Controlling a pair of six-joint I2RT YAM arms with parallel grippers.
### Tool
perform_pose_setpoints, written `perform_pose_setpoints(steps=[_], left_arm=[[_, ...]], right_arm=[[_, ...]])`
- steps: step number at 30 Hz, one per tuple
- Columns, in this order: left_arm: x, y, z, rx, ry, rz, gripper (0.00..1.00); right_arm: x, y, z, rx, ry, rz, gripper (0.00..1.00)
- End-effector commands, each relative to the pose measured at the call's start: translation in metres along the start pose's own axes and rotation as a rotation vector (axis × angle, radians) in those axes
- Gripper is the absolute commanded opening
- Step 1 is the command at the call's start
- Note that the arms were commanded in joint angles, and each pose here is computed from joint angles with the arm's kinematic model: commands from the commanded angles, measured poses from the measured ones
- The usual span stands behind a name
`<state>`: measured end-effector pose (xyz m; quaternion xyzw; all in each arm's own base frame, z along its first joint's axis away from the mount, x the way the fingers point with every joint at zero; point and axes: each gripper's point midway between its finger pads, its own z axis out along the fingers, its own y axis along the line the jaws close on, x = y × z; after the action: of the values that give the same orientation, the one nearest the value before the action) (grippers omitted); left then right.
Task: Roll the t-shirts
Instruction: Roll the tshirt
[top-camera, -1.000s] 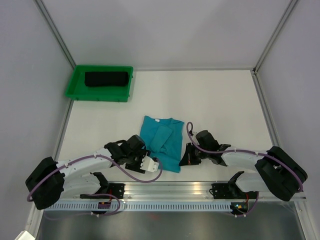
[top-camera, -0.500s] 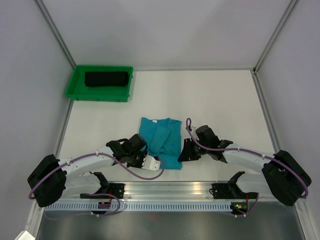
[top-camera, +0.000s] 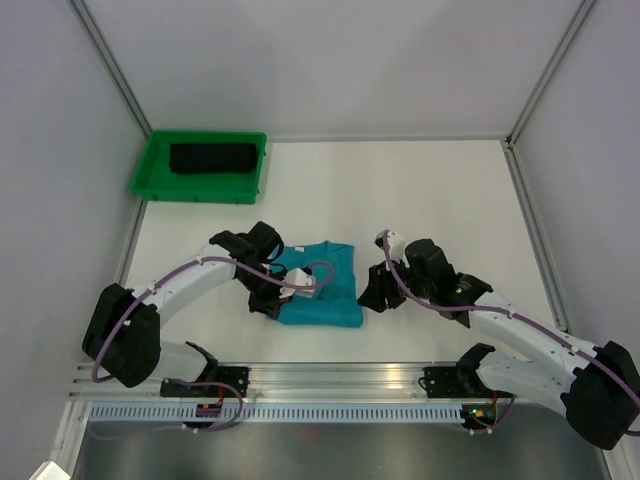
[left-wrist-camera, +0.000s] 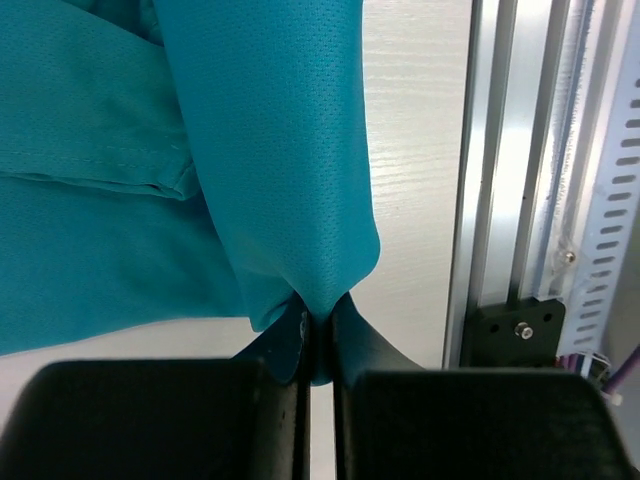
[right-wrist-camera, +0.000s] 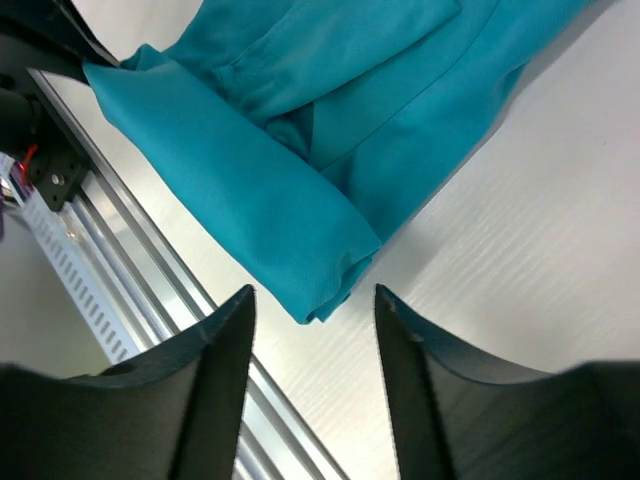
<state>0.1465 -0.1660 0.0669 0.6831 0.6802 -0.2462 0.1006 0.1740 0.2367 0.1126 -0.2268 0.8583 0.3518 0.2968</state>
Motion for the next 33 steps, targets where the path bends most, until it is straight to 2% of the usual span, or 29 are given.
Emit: perform_pose_setpoints(steps=[1,5,8,11,12,20,22,25,28,33], left_arm=[[-0.014,-0.009,-0.009,0.092,-0.08,0.014,0.02],[-0.016,-0.008,-0.013,0.137,-0.12,-0.052,0.02],[-0.012,-0.008,-0.012,0.148,-0.126,-0.068,0.02],[-0.008,-0.01,-0.012,0.157,-0.133,-0.078,0.02],[-0.007,-0.01,-0.011,0.16,-0.135,-0.084,0.02],[-0.001,-0.013,-0.006,0.185,-0.143,-0.098,0.02],[0.0,-0.014,-0.005,0.187,-0.141,-0.094,0.02],[0.003,-0.013,-0.005,0.186,-0.13,-0.093,0.02],[0.007,-0.013,-0.005,0.185,-0.117,-0.081,0.02],[0.016,-0.015,-0.004,0.216,-0.097,-0.094,0.03]], right_arm=[[-0.006,0.008,-0.006,-0.059,-0.033,-0.208,0.59],[-0.009,0.02,-0.003,-0.116,-0.101,-0.364,0.66],[-0.008,0.02,0.004,-0.114,-0.082,-0.42,0.68],[-0.002,0.02,0.016,-0.113,-0.016,-0.47,0.69],[0.003,0.017,0.022,-0.103,0.024,-0.47,0.74],[0.018,0.016,0.047,-0.108,0.138,-0.47,0.74],[0.021,0.013,0.055,-0.101,0.175,-0.455,0.69],[0.028,0.012,0.063,-0.112,0.244,-0.428,0.47],[0.05,0.002,0.067,-0.09,0.384,-0.369,0.26],[0.053,0.013,0.067,-0.162,0.434,-0.292,0.11]])
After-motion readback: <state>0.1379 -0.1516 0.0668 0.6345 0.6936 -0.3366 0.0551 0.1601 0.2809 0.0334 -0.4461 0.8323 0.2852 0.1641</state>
